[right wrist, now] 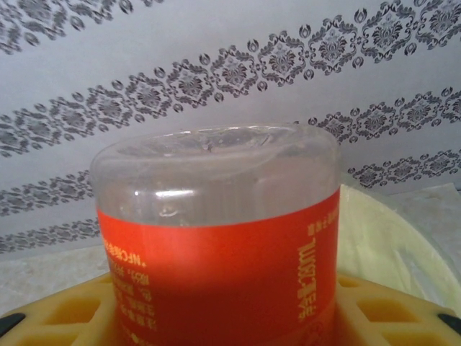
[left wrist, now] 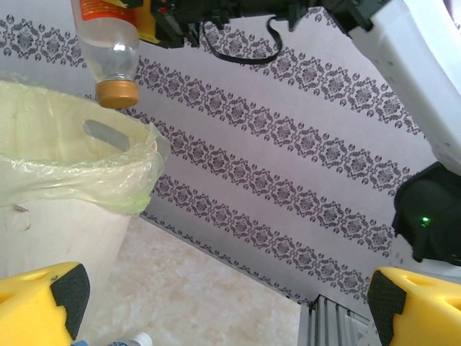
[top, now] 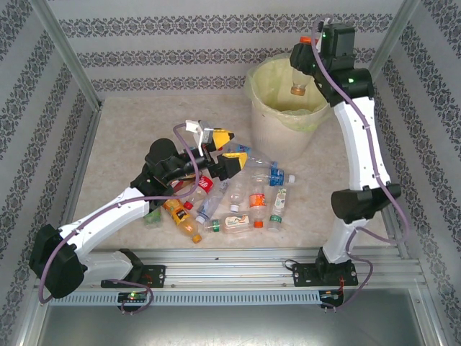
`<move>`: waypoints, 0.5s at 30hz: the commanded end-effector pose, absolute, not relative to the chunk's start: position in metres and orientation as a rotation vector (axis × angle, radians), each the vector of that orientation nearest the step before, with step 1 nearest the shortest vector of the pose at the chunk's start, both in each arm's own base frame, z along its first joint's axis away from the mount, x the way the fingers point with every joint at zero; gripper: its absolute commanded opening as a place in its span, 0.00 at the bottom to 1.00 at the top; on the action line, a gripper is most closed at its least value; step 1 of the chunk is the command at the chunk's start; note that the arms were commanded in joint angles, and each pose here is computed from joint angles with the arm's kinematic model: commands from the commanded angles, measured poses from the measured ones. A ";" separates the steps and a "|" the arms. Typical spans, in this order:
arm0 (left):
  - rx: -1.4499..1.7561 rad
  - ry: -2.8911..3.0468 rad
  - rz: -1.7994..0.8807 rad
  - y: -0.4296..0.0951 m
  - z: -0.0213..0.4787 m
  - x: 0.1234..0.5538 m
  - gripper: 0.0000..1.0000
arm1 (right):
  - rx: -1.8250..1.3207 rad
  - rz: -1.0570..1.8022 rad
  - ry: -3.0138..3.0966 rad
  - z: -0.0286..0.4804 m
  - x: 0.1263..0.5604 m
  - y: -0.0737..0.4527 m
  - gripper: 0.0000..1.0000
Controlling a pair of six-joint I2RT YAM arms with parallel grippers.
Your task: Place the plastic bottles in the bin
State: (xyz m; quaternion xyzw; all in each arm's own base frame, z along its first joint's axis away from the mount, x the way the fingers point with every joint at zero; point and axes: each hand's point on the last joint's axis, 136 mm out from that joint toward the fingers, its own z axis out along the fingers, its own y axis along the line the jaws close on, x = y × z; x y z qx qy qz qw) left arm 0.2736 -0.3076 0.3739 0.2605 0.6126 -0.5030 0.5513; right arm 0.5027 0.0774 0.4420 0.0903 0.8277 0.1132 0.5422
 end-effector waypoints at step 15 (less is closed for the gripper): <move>0.441 1.486 -1.104 -0.285 0.363 0.302 1.00 | 0.225 0.178 2.273 0.321 0.541 0.073 0.53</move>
